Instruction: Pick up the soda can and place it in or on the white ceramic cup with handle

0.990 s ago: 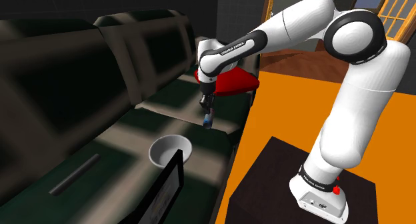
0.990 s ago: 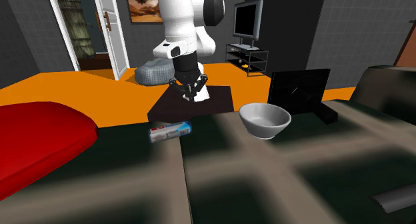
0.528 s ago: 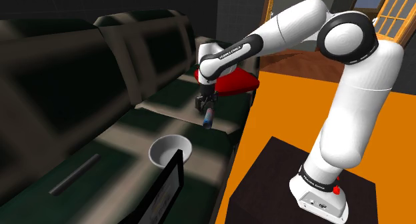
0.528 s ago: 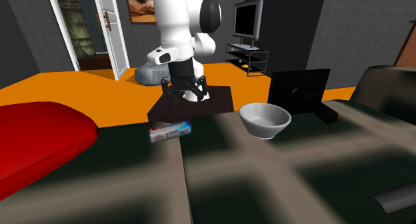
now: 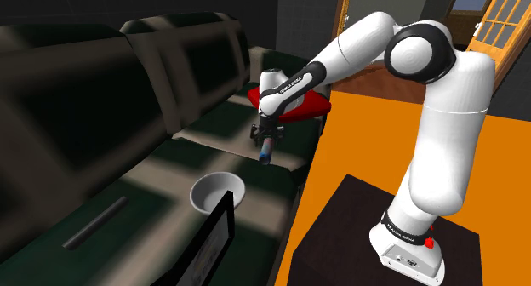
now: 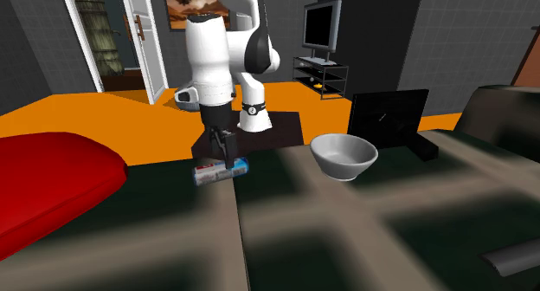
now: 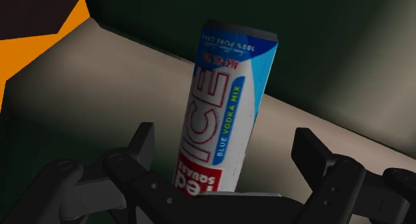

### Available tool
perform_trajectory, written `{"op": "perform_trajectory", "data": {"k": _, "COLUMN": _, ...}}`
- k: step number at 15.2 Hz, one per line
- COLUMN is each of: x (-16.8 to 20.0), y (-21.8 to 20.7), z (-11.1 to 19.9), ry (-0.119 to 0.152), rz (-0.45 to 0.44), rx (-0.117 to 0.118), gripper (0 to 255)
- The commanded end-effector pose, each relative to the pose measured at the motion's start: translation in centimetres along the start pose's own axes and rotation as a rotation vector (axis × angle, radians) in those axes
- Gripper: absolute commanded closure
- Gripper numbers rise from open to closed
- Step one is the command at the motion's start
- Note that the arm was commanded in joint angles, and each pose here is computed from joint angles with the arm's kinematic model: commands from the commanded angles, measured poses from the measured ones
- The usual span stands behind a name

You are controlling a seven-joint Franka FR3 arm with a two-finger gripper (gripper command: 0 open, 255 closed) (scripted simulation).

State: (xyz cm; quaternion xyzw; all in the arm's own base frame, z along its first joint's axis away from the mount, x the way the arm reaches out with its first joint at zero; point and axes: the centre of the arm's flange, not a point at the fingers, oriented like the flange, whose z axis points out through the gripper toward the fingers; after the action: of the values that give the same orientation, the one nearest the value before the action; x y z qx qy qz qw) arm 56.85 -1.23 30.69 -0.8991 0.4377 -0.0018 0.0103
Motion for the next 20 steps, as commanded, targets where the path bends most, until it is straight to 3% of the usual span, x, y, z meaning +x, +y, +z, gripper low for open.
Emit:
{"op": "perform_trajectory", "data": {"k": 1, "x": 0.2, "y": 0.1, "z": 1.0, "ry": 0.004, "rz": 0.031, "rx": 0.001, "gripper": 0}}
{"op": "perform_trajectory", "data": {"k": 6, "x": 0.2, "y": 0.1, "z": 3.4, "ry": 0.004, "rz": 0.031, "rx": 0.001, "gripper": 0}}
{"op": "perform_trajectory", "data": {"k": 13, "x": 0.2, "y": 0.1, "z": 3.4, "ry": 0.004, "rz": 0.031, "rx": 0.001, "gripper": 0}}
{"op": "perform_trajectory", "data": {"k": 14, "x": 0.2, "y": 0.1, "z": 3.4, "ry": 0.004, "rz": 0.031, "rx": 0.001, "gripper": 255}}
{"op": "perform_trajectory", "data": {"k": 20, "x": 0.2, "y": 0.1, "z": 3.4, "ry": 0.004, "rz": 0.031, "rx": 0.001, "gripper": 255}}
